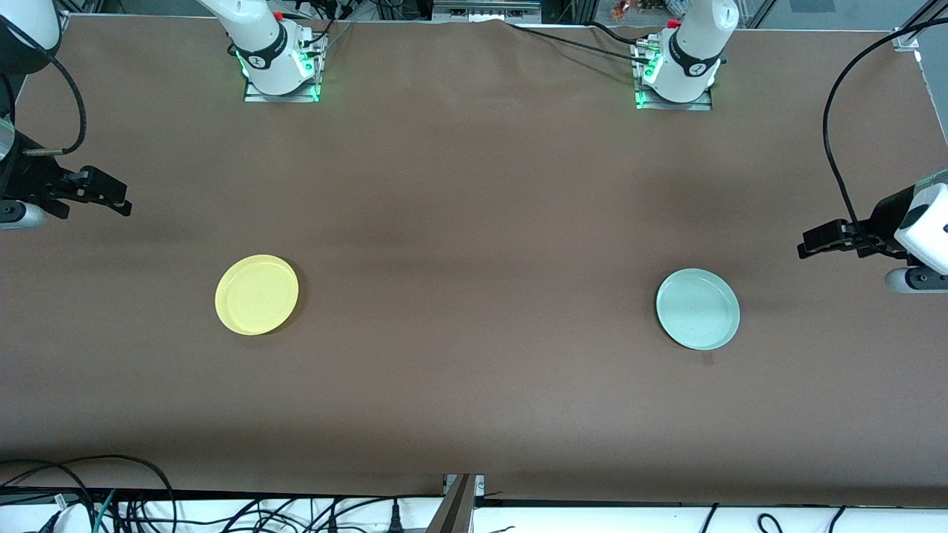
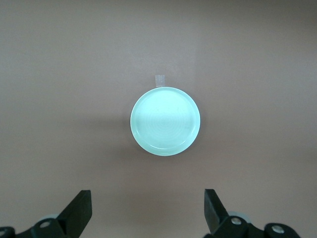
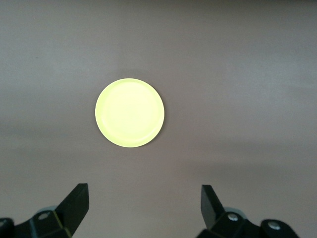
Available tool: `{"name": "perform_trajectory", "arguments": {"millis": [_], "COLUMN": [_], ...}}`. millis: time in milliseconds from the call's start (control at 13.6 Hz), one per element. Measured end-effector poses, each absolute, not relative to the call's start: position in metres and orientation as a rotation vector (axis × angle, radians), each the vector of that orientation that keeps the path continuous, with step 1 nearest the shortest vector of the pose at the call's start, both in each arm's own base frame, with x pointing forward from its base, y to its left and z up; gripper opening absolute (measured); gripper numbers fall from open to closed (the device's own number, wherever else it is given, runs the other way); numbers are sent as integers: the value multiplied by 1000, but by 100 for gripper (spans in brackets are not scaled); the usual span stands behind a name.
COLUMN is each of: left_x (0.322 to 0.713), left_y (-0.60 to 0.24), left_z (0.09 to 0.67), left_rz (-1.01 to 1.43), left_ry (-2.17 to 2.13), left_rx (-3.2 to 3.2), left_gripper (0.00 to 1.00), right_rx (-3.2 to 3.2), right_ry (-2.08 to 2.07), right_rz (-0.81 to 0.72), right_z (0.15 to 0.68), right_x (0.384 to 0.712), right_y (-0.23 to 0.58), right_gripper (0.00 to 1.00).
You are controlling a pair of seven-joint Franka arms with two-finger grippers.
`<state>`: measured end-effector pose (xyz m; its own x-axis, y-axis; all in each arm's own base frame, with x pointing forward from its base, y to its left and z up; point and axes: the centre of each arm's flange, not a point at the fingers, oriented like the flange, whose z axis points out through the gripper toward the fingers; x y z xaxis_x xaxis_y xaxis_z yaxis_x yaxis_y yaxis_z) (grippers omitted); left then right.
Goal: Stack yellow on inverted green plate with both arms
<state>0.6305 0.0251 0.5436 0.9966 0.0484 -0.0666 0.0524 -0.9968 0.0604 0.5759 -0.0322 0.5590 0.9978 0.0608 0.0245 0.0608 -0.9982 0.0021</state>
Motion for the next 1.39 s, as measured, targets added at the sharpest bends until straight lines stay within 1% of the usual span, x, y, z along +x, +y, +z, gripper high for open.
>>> {"name": "perform_trajectory", "arguments": {"millis": [1174, 1394], "left_x": [630, 630], "left_y": [25, 25], "left_z": [544, 544], "left_rz": [-100, -100], "left_ry": [78, 78], "left_rx": [3077, 3077], "left_gripper": [100, 100], "right_rx": [3142, 3143], "right_ry": [96, 125], "right_rz": [-35, -59], "right_z": [551, 551], "right_x": [573, 572], "right_y": [-32, -21], "right_gripper": [100, 100]}}
